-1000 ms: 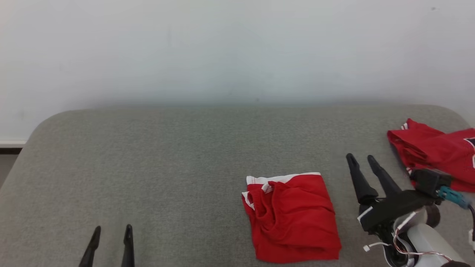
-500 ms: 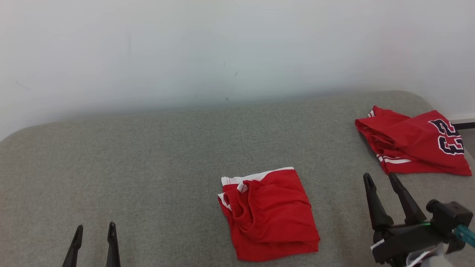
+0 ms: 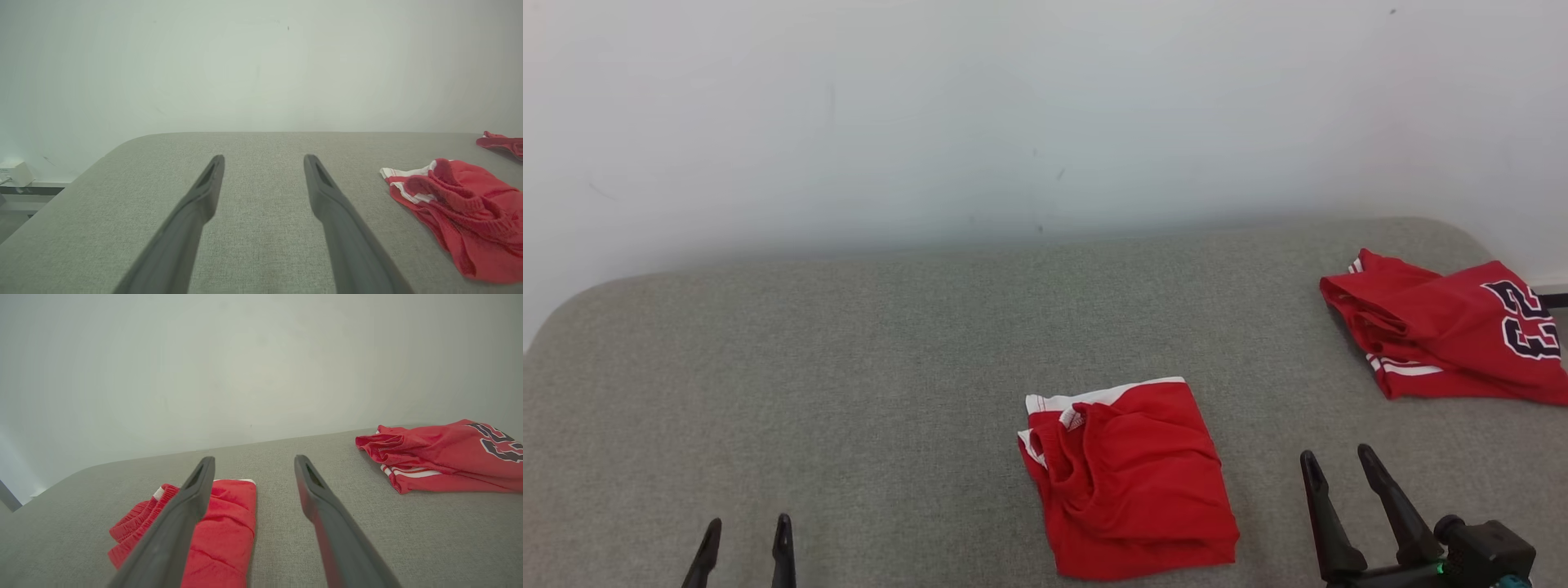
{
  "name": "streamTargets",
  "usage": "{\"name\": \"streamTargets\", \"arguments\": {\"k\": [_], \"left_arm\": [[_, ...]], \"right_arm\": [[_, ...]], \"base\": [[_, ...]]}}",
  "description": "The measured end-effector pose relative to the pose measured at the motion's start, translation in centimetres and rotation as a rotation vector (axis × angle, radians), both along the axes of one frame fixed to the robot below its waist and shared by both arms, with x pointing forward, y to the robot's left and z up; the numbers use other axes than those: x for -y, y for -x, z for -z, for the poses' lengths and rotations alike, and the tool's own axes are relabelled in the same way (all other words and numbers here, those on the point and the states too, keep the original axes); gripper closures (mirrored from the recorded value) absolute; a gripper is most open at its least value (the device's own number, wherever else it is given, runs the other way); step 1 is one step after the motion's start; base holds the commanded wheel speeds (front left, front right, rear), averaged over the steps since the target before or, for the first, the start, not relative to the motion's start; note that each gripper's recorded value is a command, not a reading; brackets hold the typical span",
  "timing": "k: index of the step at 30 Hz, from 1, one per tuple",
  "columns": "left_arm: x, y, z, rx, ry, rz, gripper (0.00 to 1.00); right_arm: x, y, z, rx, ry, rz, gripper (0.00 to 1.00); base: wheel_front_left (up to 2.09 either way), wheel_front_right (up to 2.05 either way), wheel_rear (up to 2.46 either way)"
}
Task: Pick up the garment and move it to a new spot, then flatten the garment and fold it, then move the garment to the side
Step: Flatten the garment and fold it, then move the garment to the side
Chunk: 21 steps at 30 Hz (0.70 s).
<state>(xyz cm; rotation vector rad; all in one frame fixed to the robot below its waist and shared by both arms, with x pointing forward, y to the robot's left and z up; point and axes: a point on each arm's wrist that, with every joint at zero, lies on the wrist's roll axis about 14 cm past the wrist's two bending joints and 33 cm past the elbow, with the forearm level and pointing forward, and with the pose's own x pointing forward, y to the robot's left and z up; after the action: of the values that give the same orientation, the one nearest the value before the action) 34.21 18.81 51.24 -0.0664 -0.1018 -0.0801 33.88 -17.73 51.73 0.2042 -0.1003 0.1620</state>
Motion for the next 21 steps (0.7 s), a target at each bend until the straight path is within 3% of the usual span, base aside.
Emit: {"name": "streamTargets", "arguments": {"k": [21], "left_arm": [[-0.03, 0.82, 0.34, -0.011, -0.013, 0.017, 0.0]], "right_arm": [[0.23, 0.39, 1.08, -0.031, 0.003, 0.014, 0.0]], "base": [[0.0, 0.0, 0.0]]}}
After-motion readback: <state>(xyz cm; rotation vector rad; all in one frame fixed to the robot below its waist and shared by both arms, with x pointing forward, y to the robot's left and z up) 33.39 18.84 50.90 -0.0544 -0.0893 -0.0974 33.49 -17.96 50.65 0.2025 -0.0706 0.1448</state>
